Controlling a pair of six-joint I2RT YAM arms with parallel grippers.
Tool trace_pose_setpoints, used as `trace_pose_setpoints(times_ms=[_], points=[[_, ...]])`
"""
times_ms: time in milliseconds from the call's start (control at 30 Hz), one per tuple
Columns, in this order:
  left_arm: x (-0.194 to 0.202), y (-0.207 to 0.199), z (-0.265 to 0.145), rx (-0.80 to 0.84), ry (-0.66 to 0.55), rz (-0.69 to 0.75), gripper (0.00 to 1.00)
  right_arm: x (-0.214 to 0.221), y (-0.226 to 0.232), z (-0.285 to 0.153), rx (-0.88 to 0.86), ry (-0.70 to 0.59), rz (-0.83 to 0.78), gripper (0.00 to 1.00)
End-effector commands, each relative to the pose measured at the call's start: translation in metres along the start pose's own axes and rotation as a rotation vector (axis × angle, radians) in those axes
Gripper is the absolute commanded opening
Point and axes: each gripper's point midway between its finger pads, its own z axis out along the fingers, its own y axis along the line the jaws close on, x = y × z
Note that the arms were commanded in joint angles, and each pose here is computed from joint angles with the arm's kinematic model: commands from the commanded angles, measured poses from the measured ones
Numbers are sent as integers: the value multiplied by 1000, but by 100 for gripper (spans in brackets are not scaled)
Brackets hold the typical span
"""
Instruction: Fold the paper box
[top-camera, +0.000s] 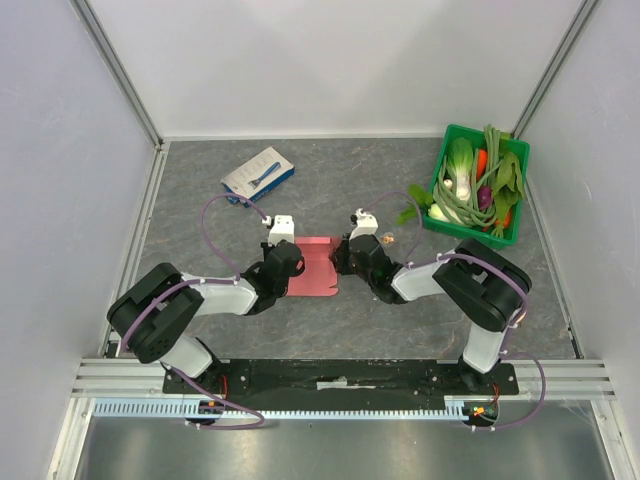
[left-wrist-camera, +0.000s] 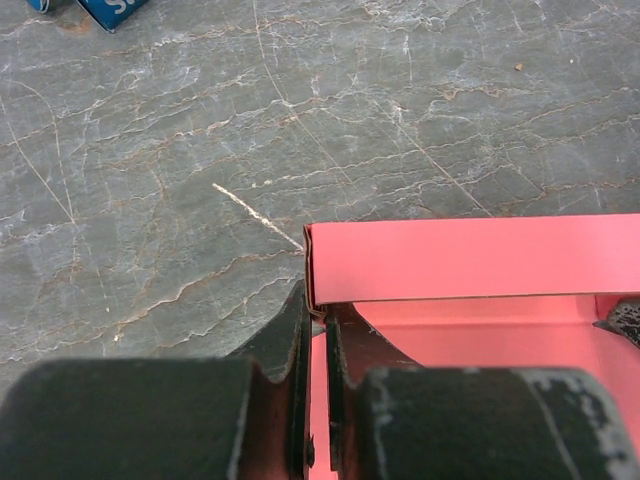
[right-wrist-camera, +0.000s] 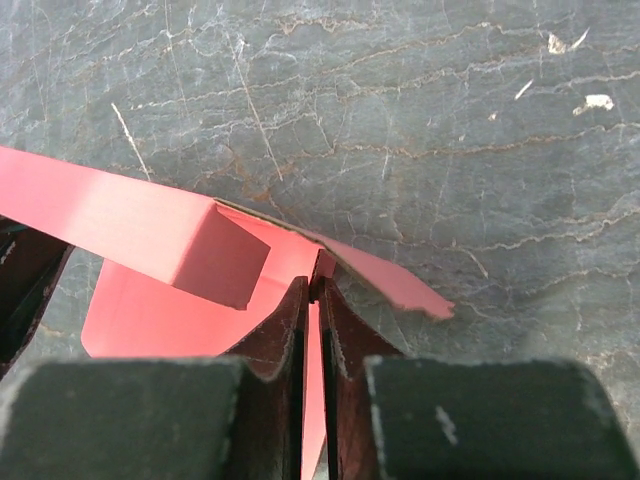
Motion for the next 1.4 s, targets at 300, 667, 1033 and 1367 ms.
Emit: trace_pose_setpoints(times_ms=[300,667,1033,1367], points=[[-7,-9,-3,19,-20,-29,2,0,35,15,-2,-20,-118,24],[-8,-10,-3,23,-21,-30,2,-11,44,13,-19,-44,-143,31],[-6,-9,-3,15,-17,-31,2,-10,20,-29,39,8,-167,38],[-6,-9,-3,15,-17,-28,2,-25,-16,-39,0,12,-97,49]])
